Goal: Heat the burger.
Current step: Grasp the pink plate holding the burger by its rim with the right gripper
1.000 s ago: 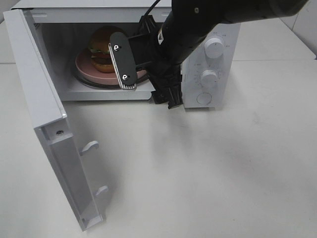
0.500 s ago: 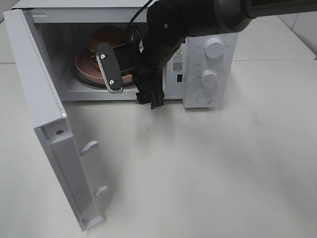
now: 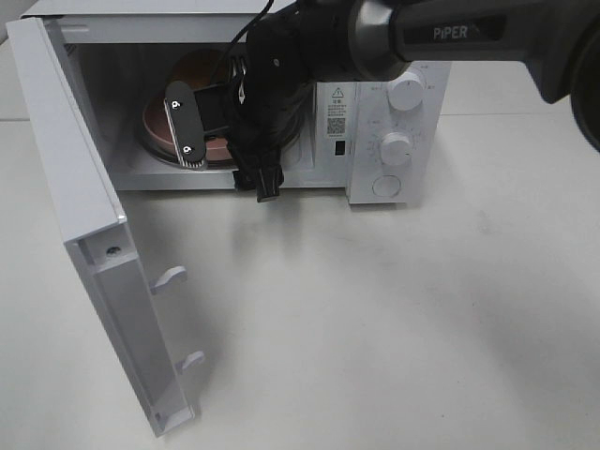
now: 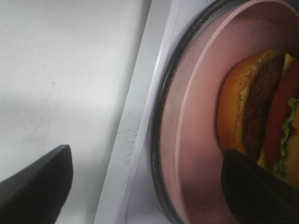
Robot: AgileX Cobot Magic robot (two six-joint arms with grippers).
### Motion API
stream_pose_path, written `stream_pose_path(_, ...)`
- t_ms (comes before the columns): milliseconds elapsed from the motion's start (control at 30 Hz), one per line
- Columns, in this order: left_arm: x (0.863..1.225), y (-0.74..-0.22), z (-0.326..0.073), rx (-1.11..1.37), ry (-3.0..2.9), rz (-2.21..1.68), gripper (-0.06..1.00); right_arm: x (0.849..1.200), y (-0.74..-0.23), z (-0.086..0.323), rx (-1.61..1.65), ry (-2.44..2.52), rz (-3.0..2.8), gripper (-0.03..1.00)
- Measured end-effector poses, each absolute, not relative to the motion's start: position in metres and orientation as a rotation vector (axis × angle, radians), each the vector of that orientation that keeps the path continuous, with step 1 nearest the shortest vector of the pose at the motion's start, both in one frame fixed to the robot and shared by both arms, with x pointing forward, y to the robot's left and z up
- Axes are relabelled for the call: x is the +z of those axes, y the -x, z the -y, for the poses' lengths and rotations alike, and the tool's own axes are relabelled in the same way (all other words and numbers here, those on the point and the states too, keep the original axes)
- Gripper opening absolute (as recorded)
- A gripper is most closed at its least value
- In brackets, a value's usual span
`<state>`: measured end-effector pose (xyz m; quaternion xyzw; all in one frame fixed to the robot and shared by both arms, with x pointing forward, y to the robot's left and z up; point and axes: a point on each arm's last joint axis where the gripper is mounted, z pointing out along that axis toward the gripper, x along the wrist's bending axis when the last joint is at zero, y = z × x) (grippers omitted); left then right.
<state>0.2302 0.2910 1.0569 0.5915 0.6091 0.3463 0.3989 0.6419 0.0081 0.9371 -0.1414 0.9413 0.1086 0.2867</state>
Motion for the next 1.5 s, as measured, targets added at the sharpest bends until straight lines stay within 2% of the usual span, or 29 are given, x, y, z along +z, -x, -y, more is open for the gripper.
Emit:
stream_pose_path(600, 1.057, -0.230, -0.291, 0.877, -1.497, -1.542, 0.99, 0.910, -0.666, -0.013, 0.296, 0.325, -2.535, 0.81)
stream_pose_path(1233, 1.057, -0.230, -0.291, 0.877, -1.497, -1.542, 0.99, 0.898, -0.679, -0.019, 0.337, 0.266, -2.530, 0.80)
stream_pose_path(1333, 1.057, -0.230, -0.291, 0.877, -1.497, -1.542, 0.99, 0.897, -0.679, -0.023, 0.343, 0.266, -2.529, 0.74)
stream_pose_path(1367, 1.057, -0.230, -0.291, 0.877, -1.497, -1.542, 0.99, 0.897, -0.679, -0.024, 0.351, 0.264, -2.530, 0.68)
stream_pose_path(1400, 1.057, -0.230, -0.291, 0.877, -1.497, -1.542, 0.99, 0.897, -0.679, -0.024, 0.351, 0.264, -2.530, 0.68)
stream_pose_path(1433, 1.057, -0.230, -0.291, 0.877, -1.497, -1.542, 0.99, 0.897, -0.678, -0.025, 0.353, 0.264, -2.529, 0.63)
stream_pose_path(1467, 1.057, -0.230, -0.291, 0.877, -1.497, -1.542, 0.99, 0.898, -0.678, -0.025, 0.354, 0.263, -2.529, 0.53)
stream_pose_path(1500, 1.057, -0.230, -0.291, 0.877, -1.497, -1.542, 0.99, 0.898, -0.678, -0.025, 0.354, 0.263, -2.529, 0.53)
